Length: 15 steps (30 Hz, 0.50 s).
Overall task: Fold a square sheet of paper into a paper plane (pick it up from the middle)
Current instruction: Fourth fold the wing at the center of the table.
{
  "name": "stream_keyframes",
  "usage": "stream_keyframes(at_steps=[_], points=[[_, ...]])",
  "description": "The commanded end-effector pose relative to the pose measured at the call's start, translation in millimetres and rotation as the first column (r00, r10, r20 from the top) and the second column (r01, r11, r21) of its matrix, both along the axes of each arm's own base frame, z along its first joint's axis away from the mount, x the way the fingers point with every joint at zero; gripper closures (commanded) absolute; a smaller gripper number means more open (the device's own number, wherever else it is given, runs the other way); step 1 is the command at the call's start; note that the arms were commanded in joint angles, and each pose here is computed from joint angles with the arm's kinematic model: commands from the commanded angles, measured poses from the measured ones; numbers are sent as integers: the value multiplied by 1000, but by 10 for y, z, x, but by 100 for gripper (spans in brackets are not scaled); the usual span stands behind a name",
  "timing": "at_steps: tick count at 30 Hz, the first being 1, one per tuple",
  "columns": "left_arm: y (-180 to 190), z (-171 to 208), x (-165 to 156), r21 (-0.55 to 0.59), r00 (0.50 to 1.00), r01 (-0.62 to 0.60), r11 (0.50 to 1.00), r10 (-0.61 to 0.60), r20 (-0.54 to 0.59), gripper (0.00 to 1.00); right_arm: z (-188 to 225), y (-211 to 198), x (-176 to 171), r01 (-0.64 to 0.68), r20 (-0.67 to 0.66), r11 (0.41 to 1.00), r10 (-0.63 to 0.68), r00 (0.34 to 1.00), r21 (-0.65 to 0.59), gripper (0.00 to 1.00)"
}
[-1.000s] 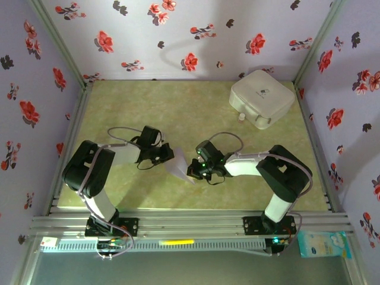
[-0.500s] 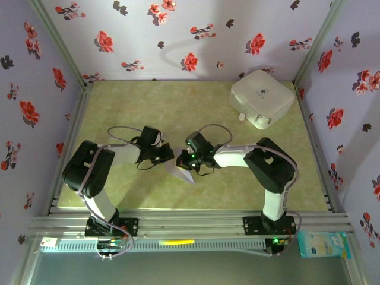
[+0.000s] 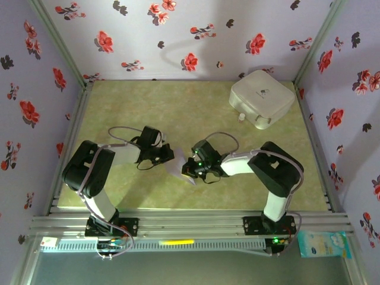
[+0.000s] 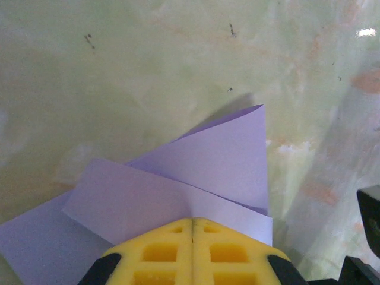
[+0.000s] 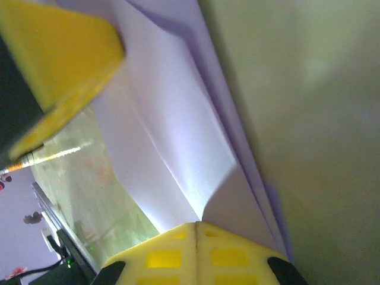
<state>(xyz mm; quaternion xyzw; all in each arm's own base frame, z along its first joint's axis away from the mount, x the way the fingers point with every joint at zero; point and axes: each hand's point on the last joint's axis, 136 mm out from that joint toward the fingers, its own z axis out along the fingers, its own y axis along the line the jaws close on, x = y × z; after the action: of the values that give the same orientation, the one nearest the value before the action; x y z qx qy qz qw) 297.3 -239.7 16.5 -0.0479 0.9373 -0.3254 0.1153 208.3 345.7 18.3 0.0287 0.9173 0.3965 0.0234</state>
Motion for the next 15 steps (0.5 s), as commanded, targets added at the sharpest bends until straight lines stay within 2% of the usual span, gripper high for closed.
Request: stream_keyframes(at_steps=[1,7,13,15], points=[[245,-288,-157,106,997,-15,994,24,-78,96,-135,-220,-264,-11,-70,998,7,997,-59,96],[238,-277,-152,100,997,-19,995,27,-77,96,-20,-323,-347,-6,-57,999,3,998,-43,96],[223,-252,-141,87,997,-25,996,31,-74,96,391,-144,-154,-29,53,999,27,998,29,96],[212,-244,-137,84,997,-23,996,29,-73,95,408,-86,-70,-29,58,999,27,998,35,95]])
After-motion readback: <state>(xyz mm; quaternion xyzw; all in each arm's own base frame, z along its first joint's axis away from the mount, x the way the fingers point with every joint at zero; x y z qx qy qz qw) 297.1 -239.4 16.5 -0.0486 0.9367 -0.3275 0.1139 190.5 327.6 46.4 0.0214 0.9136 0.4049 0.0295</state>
